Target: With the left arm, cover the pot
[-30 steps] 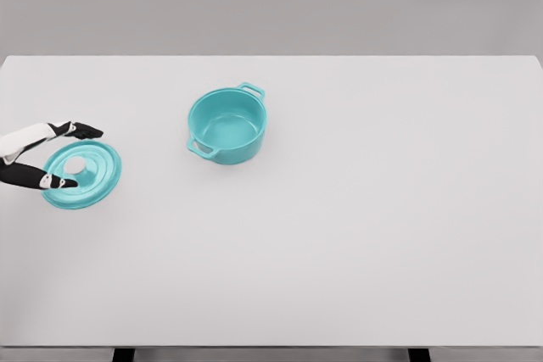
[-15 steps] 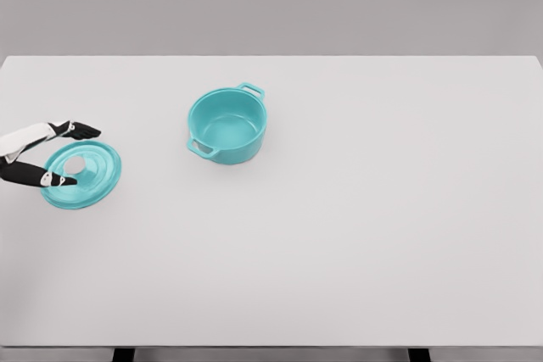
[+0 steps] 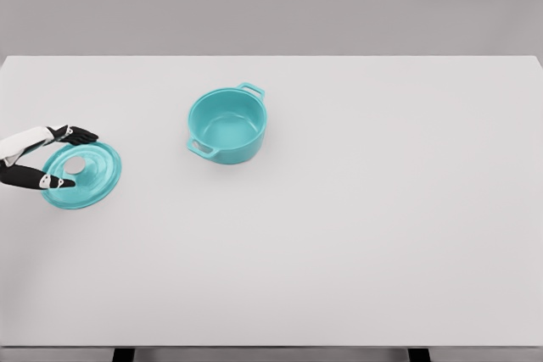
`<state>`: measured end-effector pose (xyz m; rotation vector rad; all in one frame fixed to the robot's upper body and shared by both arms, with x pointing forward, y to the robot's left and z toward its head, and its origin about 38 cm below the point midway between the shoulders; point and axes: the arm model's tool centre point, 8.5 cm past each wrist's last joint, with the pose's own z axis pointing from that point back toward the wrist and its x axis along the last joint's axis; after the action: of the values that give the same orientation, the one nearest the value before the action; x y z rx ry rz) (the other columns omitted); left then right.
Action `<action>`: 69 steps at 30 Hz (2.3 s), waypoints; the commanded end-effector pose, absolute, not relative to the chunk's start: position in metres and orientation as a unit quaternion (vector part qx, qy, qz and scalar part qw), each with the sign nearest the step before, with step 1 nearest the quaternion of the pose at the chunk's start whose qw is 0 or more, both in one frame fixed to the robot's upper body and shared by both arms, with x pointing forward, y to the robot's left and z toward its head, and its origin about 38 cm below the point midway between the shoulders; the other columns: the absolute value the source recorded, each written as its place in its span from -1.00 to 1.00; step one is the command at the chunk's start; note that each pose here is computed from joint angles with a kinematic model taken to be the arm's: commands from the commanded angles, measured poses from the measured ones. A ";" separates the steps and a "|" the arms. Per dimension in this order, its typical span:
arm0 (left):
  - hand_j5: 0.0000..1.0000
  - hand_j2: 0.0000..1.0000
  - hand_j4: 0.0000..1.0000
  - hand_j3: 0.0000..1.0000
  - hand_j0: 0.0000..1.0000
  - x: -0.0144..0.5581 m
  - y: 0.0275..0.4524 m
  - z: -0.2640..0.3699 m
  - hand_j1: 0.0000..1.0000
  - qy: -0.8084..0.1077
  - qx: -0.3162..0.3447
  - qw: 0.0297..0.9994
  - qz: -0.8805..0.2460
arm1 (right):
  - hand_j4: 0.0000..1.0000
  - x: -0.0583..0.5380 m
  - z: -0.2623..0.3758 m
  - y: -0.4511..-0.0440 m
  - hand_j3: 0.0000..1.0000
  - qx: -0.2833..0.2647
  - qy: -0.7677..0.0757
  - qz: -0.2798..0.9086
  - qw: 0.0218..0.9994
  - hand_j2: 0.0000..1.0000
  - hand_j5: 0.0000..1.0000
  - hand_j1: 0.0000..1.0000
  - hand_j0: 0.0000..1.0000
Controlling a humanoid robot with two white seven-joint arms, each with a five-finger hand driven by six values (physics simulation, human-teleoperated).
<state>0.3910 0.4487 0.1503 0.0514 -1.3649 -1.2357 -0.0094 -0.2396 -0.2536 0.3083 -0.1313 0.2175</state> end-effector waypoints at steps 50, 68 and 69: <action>0.54 0.54 0.54 0.54 0.54 0.392 0.457 0.138 0.54 -0.583 0.025 0.625 -0.519 | 1.00 -0.010 -0.254 -0.240 1.00 0.153 -0.065 0.108 0.980 1.00 1.00 1.00 1.00; 0.35 0.35 0.35 0.35 0.35 0.390 0.457 0.131 0.35 -0.576 0.020 0.631 -0.519 | 1.00 -0.009 -0.254 -0.240 1.00 0.153 -0.066 0.108 0.980 1.00 1.00 1.00 1.00; 0.34 0.34 0.34 0.34 0.34 0.390 0.457 0.131 0.34 -0.576 0.020 0.631 -0.519 | 1.00 -0.008 -0.254 -0.240 1.00 0.153 -0.067 0.109 0.980 1.00 1.00 1.00 1.00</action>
<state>0.3902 0.4559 0.1304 0.0462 -1.3177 -1.1923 -0.0094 -0.2396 -0.2536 0.3083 -0.1313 0.2175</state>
